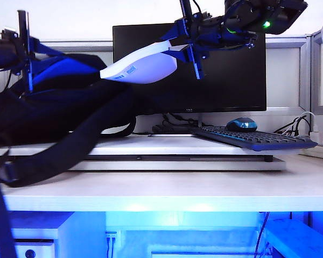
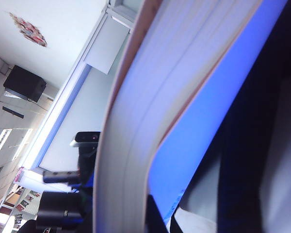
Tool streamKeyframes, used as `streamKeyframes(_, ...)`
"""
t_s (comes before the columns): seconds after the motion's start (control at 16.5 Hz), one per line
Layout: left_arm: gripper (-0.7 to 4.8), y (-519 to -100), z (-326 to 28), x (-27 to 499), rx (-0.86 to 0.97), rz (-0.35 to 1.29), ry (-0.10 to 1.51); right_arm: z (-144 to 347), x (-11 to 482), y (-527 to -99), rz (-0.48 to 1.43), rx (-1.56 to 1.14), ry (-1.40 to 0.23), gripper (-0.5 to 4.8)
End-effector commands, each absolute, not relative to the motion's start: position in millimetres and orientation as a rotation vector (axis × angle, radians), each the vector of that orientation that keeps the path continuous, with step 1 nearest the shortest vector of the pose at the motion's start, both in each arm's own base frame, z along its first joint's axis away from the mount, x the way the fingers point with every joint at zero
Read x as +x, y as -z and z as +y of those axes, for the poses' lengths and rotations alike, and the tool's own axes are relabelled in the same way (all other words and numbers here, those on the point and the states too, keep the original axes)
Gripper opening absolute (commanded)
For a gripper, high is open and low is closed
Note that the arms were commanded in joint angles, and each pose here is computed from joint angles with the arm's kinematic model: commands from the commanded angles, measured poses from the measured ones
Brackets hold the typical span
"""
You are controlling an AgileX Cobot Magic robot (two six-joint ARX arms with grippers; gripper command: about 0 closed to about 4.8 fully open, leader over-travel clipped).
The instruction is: Pick up the book on the desk and put it into the open backpack.
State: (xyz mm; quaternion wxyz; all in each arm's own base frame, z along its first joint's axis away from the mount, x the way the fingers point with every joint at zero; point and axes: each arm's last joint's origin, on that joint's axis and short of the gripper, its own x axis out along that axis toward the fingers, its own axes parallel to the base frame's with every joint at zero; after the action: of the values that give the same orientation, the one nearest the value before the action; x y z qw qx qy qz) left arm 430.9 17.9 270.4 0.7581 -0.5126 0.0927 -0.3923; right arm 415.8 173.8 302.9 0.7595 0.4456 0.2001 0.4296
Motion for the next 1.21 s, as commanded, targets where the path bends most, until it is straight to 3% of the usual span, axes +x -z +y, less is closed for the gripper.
streamKeyframes(0.06,-0.06,-297,3,417,-0.987,0.144,1.071,176,413,-339,0.306,0.932,-1.046,-0.09)
streamKeyframes(0.3,-0.05,-298,3,416,-0.980,0.138,1.083,176,415,-358,0.290,0.926,-1.049,-0.09)
streamKeyframes(0.73,-0.05,-309,0,409,-0.999,0.061,1.139,181,428,-330,0.366,0.925,-0.947,-0.09)
streamKeyframes(1.21,-0.05,-317,-52,401,-0.967,0.188,1.313,213,444,-323,0.419,1.009,-0.997,-0.09)
